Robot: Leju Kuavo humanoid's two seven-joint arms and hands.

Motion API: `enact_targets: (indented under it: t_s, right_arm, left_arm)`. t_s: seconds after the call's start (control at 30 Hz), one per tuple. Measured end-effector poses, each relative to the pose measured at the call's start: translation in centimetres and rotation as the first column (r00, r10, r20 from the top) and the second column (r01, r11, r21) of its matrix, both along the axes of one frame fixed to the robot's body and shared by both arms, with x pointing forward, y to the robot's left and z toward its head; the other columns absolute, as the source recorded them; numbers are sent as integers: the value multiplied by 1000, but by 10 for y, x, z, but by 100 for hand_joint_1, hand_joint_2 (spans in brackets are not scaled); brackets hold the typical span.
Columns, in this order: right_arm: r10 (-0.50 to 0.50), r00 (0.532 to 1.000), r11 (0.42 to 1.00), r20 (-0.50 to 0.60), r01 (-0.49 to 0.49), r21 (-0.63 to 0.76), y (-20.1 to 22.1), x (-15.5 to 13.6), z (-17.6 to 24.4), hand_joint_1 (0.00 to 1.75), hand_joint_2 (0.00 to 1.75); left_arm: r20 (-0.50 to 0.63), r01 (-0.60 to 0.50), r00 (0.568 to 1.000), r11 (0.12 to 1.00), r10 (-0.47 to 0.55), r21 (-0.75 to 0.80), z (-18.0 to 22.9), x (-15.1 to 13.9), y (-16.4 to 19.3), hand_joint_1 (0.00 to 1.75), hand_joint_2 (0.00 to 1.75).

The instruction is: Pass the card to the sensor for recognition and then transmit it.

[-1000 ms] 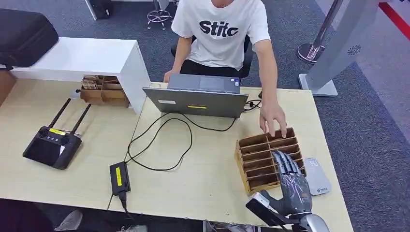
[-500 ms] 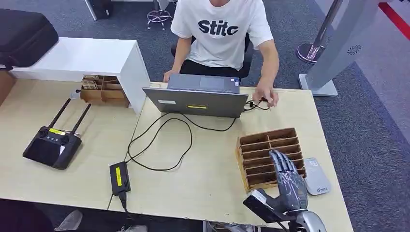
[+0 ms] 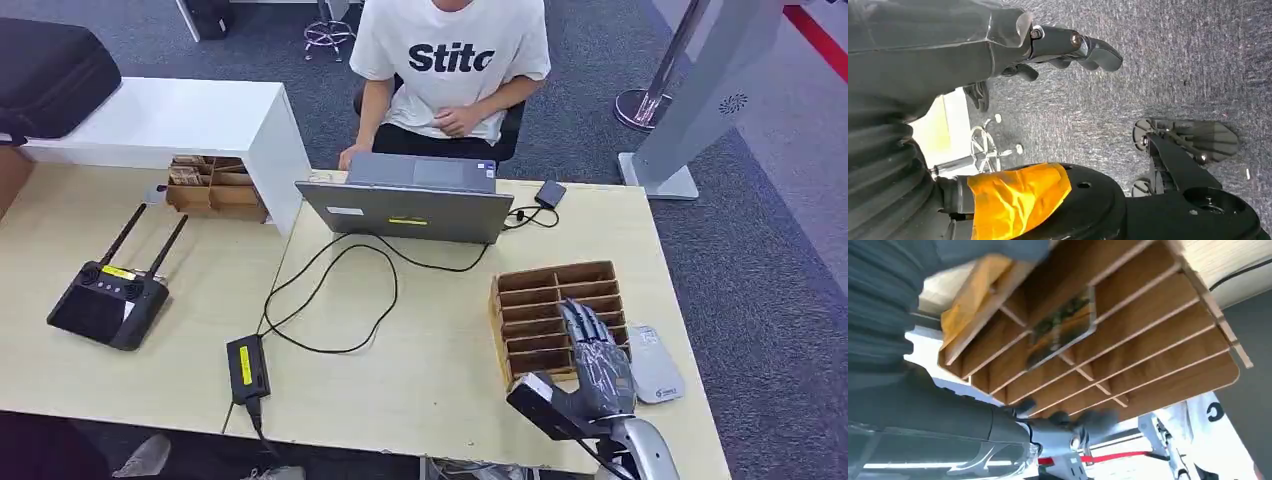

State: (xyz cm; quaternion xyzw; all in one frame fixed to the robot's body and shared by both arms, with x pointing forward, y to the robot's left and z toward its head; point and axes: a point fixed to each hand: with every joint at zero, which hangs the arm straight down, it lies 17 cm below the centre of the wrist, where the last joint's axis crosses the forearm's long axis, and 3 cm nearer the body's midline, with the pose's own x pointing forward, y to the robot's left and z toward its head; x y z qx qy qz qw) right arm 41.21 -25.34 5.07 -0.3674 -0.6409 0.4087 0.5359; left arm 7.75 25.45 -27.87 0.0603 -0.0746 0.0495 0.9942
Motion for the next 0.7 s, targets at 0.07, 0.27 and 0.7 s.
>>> enact_targets:
  t_s: [0.07, 0.27, 0.7]
  right_arm:
    - [-1, 1000, 1000, 0, 1, -1, 0, 0, -1, 141, 175]
    - [-4, 1000, 1000, -2, 4, -4, -2, 0, -2, 140, 175]
    - [-4, 1000, 1000, 8, 4, -7, -3, 1, 1, 129, 175]
  left_arm:
    - [-1, 0, 1000, 1000, 0, 0, 0, 0, 0, 0, 175]
    - [-5, 0, 1000, 1000, 0, 0, 0, -1, 0, 0, 175]
    - [-5, 1, 1000, 1000, -1, 0, 0, -1, 0, 0, 175]
